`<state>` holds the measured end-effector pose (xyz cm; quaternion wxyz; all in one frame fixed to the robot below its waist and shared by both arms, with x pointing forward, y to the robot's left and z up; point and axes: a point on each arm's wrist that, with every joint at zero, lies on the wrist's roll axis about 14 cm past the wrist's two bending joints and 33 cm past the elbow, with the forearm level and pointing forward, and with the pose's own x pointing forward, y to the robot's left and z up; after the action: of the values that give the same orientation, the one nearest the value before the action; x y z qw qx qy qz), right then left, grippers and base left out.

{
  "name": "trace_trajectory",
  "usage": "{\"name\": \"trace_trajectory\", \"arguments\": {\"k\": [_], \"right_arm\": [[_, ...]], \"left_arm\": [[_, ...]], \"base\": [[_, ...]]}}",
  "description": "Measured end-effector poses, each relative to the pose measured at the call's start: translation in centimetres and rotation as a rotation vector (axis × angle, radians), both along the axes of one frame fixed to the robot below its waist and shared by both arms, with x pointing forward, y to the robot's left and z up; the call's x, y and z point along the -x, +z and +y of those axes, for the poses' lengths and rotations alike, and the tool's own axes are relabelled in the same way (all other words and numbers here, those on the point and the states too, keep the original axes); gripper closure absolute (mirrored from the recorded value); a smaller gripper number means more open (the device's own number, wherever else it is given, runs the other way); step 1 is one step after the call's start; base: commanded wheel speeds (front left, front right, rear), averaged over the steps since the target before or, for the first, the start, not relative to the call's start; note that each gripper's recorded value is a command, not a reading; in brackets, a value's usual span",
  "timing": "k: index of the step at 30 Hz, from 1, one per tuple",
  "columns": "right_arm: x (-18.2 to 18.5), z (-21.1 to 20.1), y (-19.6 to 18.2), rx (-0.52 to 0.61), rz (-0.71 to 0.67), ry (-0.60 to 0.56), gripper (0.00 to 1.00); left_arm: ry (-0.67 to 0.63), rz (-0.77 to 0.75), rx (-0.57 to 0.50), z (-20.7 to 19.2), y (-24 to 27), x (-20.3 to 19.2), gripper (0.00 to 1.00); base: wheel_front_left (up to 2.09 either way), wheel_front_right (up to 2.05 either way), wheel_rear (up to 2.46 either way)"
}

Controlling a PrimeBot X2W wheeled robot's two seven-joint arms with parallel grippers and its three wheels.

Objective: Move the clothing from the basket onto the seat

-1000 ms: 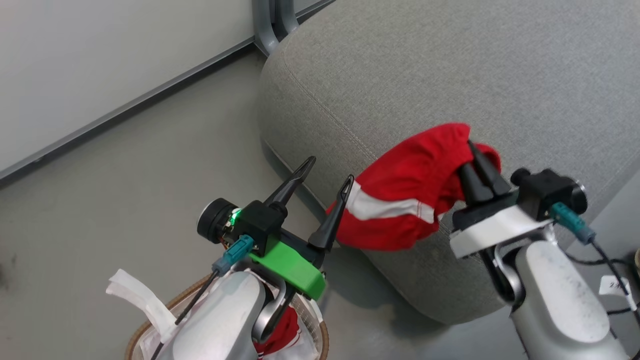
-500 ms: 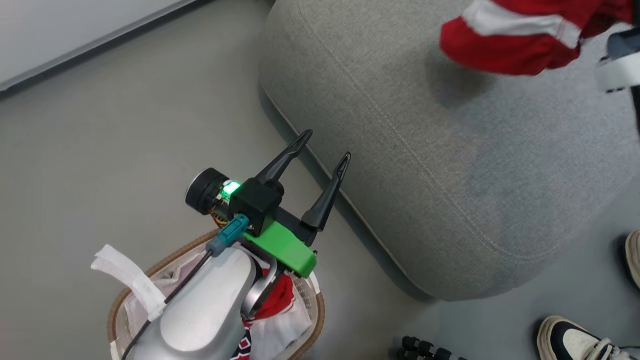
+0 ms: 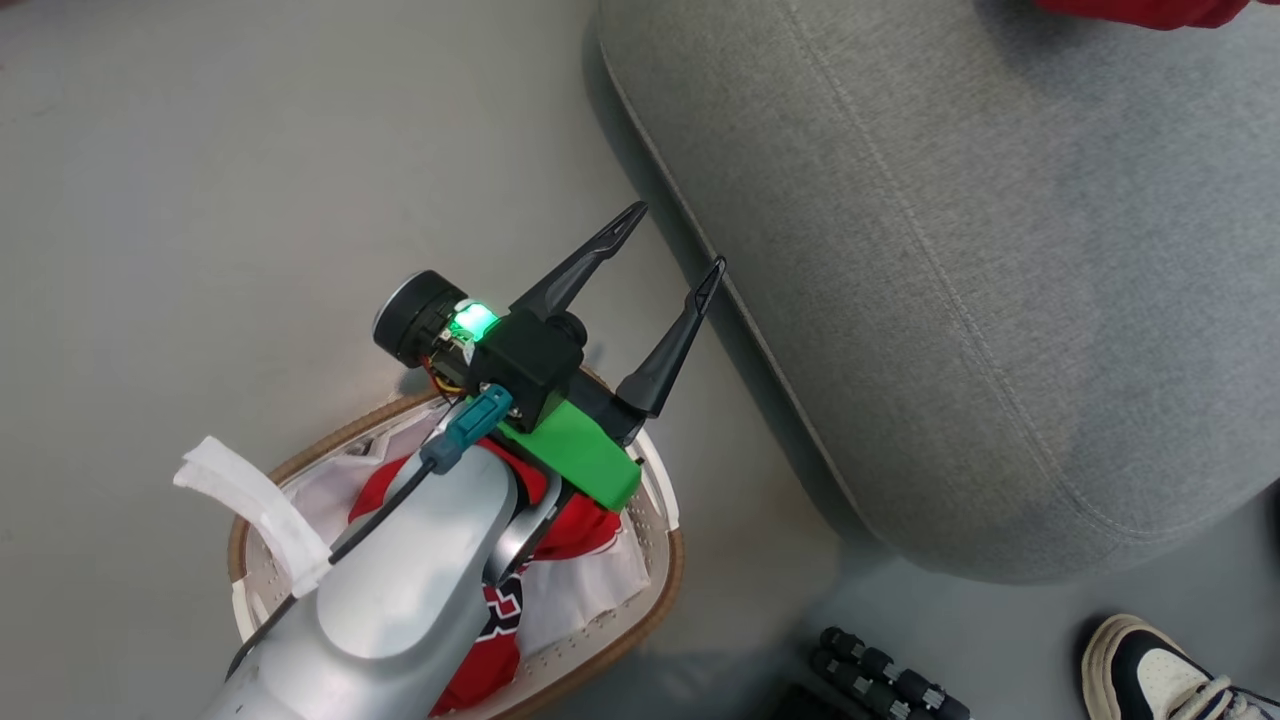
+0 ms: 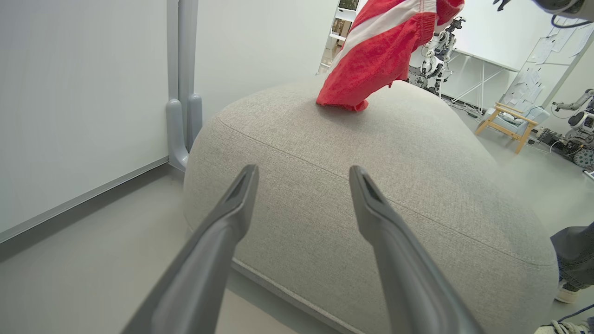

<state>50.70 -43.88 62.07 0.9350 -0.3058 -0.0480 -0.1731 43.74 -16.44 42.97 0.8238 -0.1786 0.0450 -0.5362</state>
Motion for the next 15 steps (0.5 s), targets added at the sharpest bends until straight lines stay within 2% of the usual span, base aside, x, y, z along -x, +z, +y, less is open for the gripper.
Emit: {"name": "trace_trajectory", "arguments": {"k": [3,9,15], "right_arm": [[-1.1,0.2,-4.0,-0.016,0.085,-0.005,1.0],[-1.4,0.8,-12.1,-0.118,0.219,-0.034,1.0],[-0.7,1.8,-17.4,-0.203,0.293,-0.054,1.0]], "left_arm": [[0.02,0.022,-0.011,0.7,-1.2,-0.6,0.0],[0.052,0.061,-0.03,2.0,-3.2,-1.2,0.0],[0.109,0.086,-0.033,3.3,-3.9,-2.3,0.0]], "base": [[0.0,0.0,0.0],[0.0,0.0,0.0],[0.0,0.0,0.0]]}}
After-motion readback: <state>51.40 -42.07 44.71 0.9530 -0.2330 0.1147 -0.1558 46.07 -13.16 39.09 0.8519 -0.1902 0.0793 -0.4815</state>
